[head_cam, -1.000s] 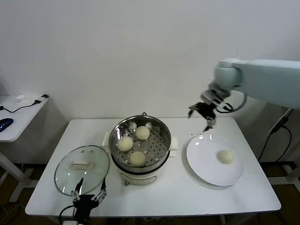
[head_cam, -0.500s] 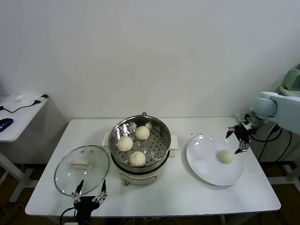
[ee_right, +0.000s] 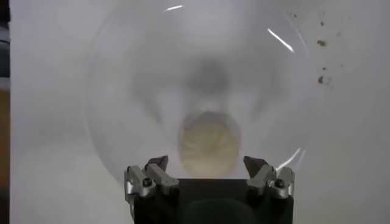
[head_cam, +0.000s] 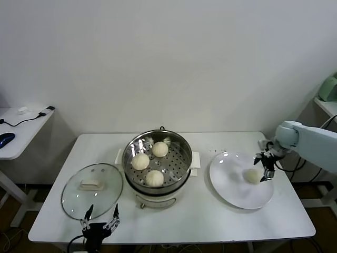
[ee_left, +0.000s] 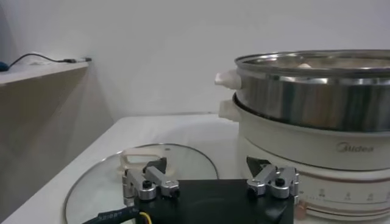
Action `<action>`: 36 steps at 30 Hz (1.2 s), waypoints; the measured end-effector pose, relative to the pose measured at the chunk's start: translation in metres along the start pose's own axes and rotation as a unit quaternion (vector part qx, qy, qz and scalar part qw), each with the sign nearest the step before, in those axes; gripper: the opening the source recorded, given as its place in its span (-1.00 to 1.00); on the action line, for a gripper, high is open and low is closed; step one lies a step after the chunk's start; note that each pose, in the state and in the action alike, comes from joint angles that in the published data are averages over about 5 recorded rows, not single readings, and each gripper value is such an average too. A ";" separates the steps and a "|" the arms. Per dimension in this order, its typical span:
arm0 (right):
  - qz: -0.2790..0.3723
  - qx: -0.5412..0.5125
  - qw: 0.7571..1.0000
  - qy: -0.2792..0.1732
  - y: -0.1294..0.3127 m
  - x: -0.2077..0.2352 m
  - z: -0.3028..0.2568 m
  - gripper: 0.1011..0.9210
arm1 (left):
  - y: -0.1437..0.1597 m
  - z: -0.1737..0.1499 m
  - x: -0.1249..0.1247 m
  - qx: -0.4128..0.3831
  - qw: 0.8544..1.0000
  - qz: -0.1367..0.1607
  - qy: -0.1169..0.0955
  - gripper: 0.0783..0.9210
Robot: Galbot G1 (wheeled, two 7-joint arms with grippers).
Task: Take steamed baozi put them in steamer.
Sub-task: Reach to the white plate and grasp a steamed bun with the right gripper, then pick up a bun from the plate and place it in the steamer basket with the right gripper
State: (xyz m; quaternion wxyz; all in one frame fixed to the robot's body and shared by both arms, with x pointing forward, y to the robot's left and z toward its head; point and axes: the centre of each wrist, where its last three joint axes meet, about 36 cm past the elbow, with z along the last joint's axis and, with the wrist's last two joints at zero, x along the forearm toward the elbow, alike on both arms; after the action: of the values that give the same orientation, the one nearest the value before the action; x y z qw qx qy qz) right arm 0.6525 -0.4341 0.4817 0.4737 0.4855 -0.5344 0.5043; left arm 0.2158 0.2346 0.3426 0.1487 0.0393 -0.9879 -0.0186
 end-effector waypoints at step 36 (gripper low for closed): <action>0.065 0.032 0.994 -0.078 -0.034 0.165 -0.128 0.23 | -0.003 -0.016 0.002 -0.006 1.000 0.020 -0.013 0.77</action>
State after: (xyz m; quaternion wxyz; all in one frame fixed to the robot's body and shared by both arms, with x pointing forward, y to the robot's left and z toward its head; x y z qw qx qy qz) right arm 0.6754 -0.3135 0.6547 0.3807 0.5023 -0.5842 0.5113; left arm 0.2191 0.2313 0.3578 0.1362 0.0181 -0.9903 -0.0218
